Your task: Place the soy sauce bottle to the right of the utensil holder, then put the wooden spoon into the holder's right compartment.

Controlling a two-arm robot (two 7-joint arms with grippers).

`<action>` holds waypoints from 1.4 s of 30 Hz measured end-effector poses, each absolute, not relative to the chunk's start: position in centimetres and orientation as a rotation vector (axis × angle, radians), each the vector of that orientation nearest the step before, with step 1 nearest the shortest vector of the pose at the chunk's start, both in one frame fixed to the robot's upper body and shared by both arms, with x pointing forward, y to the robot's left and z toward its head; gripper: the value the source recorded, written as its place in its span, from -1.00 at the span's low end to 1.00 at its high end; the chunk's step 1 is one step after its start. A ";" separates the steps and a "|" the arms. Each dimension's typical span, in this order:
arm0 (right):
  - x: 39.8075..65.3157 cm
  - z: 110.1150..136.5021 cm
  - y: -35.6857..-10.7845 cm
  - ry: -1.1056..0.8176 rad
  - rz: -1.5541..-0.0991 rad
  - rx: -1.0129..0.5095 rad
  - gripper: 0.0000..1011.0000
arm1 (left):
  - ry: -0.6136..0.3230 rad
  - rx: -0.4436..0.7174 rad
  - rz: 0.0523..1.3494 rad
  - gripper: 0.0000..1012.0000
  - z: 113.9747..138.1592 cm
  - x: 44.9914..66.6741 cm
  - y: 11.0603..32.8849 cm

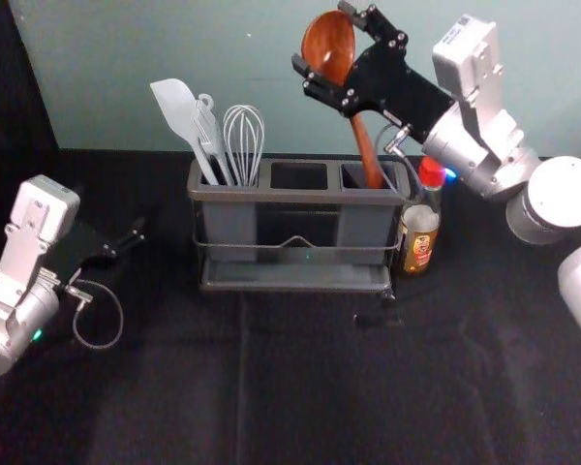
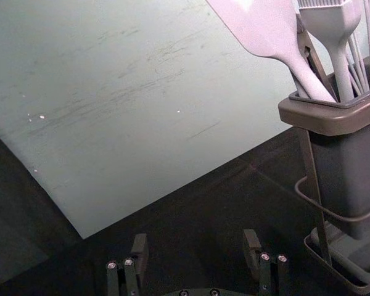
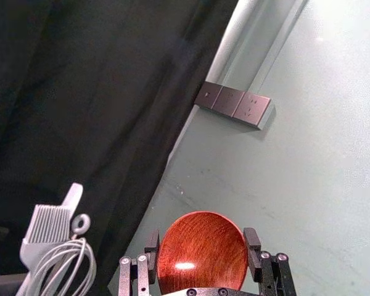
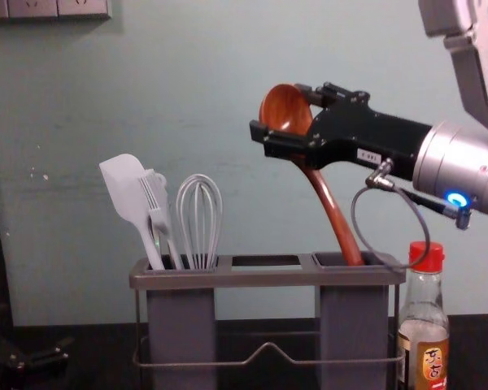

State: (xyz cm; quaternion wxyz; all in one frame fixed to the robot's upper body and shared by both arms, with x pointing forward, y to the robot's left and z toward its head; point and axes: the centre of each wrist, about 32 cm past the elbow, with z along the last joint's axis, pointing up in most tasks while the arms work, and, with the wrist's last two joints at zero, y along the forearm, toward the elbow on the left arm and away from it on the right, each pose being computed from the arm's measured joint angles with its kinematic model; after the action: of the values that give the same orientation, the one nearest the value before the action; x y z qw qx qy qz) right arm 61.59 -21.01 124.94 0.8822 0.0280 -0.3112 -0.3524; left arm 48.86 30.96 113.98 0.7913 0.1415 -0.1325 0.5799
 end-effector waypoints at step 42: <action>56.9 120.2 -23.1 -0.605 -0.829 0.139 0.99 | -0.285 0.304 1.248 0.99 114.0 48.9 31.0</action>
State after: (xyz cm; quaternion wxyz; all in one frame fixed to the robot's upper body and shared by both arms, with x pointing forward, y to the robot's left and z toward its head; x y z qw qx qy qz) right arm 56.86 -23.07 120.21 0.8689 0.0664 -0.2891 -0.3963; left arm 48.86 30.96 113.98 0.7913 0.1415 -0.1324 0.5799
